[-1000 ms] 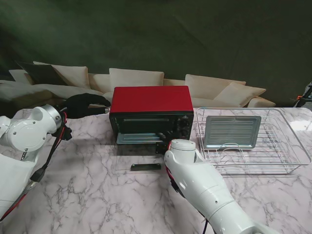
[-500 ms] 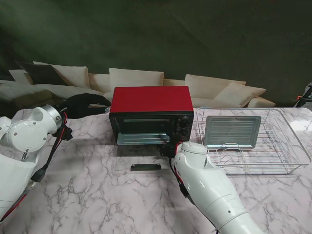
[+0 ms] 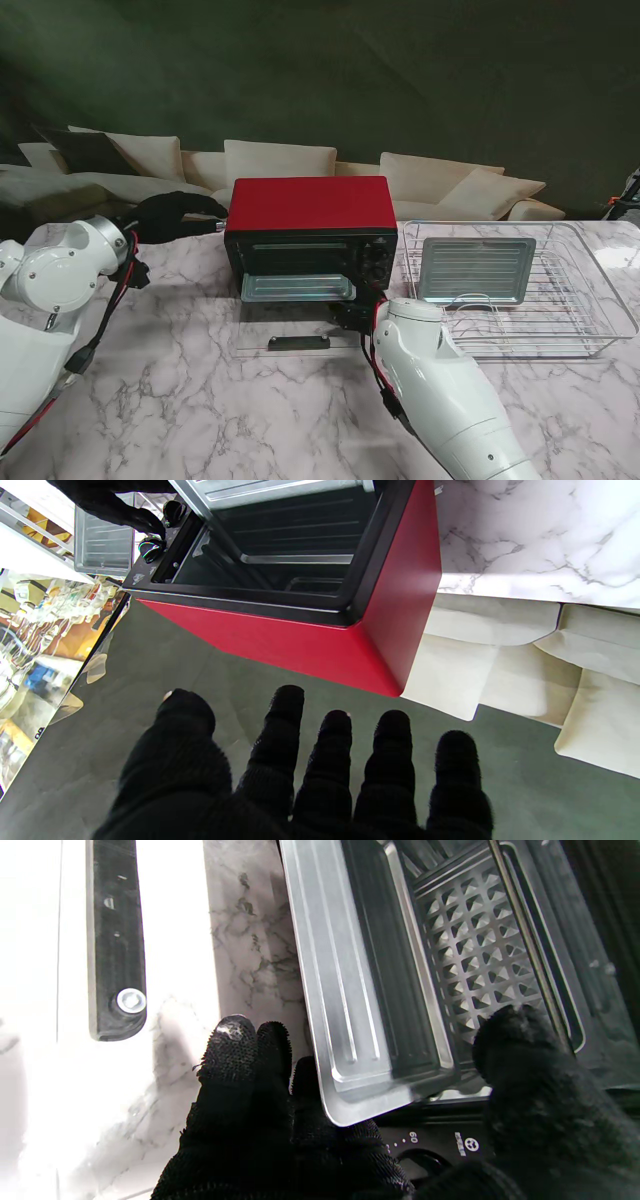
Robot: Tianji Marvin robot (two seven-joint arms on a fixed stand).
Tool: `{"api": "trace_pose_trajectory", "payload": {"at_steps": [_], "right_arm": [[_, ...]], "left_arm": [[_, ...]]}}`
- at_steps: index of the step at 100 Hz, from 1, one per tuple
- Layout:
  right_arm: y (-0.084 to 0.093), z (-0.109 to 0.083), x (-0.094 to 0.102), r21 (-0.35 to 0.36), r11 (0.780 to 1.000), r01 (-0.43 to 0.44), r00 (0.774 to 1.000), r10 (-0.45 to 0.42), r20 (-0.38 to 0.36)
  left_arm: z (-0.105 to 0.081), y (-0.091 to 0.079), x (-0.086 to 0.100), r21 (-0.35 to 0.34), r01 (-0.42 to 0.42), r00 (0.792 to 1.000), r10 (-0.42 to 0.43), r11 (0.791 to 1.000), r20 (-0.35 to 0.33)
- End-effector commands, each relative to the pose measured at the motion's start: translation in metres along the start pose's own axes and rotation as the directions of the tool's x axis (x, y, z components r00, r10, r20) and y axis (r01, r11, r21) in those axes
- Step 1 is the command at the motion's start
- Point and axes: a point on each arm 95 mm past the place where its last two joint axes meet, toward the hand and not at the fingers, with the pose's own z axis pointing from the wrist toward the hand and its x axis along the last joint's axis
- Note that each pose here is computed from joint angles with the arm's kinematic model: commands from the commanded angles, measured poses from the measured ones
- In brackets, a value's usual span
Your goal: Slide the trays into the oven
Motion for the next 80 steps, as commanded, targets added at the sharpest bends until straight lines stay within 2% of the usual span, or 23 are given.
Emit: {"api": "trace_pose_trajectory", "payload": {"at_steps": [1,36,66,80], "right_arm": [[0.026,0.011,-0.046,-0.067,0.998,0.017,0.994,-0.01,0.113],[0.04,-0.023,-0.041,-0.063,0.992,0.106,0.992,-0.101,0.077],[0.037,-0.055,-0.032,0.02,0.984,0.177,0.984,-0.177,0.011],[0.033,-0.075,-0.023,0.073,0.967,0.246,0.969,-0.243,-0.045]], "left_arm": [[0.0,0.001,0.001,-0.011,0.001,1.0,-0.001,1.0,-0.002],[-0.001,0.003,0.004,-0.006,-0.001,1.0,0.001,1.0,-0.024],[-0.001,0.005,0.004,-0.01,-0.012,0.999,0.011,1.0,-0.042],[-0.002,0.006,0.004,-0.009,-0.016,0.999,0.015,1.0,-0.043]]}}
